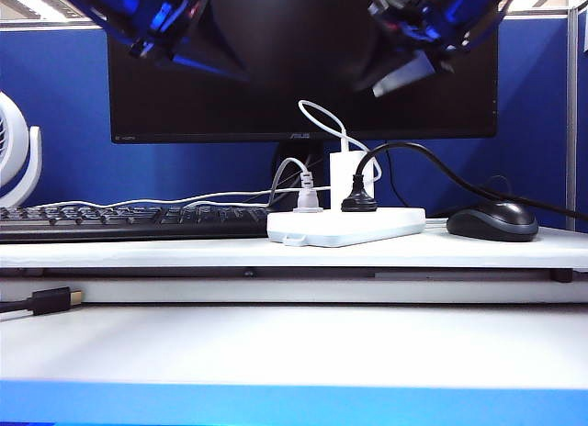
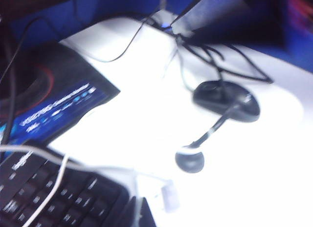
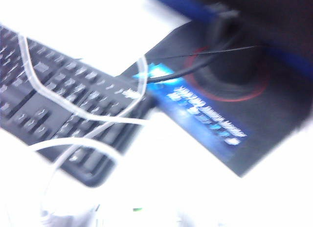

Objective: Unplug the white charger from the socket, then place it next to the socket.

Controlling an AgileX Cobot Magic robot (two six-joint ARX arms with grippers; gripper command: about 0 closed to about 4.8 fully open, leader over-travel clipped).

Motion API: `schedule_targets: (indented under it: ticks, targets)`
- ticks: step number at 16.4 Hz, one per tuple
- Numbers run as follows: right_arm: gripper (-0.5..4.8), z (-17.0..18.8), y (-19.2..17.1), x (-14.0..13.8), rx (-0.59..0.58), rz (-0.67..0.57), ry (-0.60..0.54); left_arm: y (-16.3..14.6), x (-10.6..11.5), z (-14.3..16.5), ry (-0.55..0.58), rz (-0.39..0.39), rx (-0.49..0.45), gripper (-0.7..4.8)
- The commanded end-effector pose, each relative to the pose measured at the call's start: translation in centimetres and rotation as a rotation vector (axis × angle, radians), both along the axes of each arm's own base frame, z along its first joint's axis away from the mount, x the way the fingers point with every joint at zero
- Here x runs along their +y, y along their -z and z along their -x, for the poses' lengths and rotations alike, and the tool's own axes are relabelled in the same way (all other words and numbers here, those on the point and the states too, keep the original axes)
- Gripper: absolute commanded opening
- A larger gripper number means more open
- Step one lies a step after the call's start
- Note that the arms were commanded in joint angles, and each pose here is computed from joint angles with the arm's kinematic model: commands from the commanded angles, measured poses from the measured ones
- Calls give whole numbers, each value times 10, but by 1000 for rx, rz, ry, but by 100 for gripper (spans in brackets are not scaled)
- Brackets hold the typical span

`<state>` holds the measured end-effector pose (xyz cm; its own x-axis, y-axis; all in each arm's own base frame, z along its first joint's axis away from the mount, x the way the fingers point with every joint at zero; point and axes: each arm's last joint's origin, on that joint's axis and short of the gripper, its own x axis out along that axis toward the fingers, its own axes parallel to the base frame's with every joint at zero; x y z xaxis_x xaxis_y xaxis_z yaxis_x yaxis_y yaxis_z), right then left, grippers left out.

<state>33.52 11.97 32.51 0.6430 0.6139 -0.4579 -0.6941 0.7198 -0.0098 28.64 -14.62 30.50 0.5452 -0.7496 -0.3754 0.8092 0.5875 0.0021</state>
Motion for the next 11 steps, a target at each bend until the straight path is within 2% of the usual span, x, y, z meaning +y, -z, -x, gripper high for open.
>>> schedule_targets:
  ticks: [1, 6, 11]
  targets:
    - [287, -3, 7, 13, -21, 27, -60, 5, -1, -2, 15, -30, 6, -5]
    - [287, -21, 39, 22, 38, 68, -74, 9, -2, -4, 16, -38, 27, -5]
    - [287, -22, 46, 23, 75, 85, -69, 9, -3, -4, 17, -37, 26, -5]
